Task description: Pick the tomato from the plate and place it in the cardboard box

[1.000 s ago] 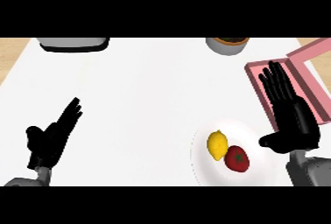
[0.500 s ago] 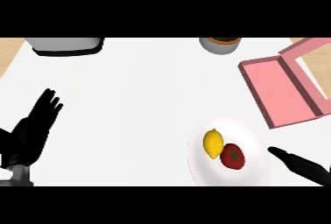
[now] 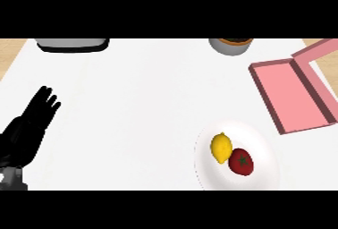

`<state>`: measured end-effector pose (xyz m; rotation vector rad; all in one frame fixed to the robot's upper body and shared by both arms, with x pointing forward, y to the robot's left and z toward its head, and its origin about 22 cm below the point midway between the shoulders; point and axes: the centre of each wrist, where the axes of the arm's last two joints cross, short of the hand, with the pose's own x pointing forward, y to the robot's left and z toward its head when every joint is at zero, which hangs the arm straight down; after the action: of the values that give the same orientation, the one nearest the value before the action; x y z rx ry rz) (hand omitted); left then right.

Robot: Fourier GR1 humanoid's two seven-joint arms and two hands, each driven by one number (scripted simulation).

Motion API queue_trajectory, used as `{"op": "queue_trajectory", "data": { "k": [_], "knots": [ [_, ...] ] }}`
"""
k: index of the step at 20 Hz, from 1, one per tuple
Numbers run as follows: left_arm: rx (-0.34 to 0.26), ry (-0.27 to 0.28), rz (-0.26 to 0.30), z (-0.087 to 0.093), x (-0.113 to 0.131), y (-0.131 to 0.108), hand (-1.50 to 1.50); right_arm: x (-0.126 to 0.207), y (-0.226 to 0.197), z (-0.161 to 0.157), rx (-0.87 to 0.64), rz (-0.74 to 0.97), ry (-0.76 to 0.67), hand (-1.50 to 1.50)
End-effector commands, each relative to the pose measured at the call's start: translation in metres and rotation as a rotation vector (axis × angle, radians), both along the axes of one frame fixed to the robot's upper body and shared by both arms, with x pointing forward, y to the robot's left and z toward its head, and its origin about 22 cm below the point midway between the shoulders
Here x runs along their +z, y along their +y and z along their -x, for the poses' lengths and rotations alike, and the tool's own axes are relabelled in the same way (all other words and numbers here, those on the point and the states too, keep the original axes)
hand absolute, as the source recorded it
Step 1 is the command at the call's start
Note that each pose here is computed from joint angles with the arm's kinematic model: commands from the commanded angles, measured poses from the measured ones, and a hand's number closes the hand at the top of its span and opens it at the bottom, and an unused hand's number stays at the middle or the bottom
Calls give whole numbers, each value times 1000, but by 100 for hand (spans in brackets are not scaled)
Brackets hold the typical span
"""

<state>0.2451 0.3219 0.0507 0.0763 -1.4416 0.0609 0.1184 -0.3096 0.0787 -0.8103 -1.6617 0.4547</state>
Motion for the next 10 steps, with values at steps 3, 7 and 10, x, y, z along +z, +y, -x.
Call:
{"op": "queue_trajectory", "data": {
  "k": [3, 7, 10],
  "knots": [
    [-53, 6, 1, 7, 2, -14, 0, 33, 0, 11, -79, 271, 320, -150],
    [-49, -13, 1, -5, 7, -7, 0, 47, 29, 9, -99, 307, 494, -150],
    [-53, -20, 9, -6, 7, -5, 0, 66, 51, 2, -112, 314, 565, -150]
  ]
}}
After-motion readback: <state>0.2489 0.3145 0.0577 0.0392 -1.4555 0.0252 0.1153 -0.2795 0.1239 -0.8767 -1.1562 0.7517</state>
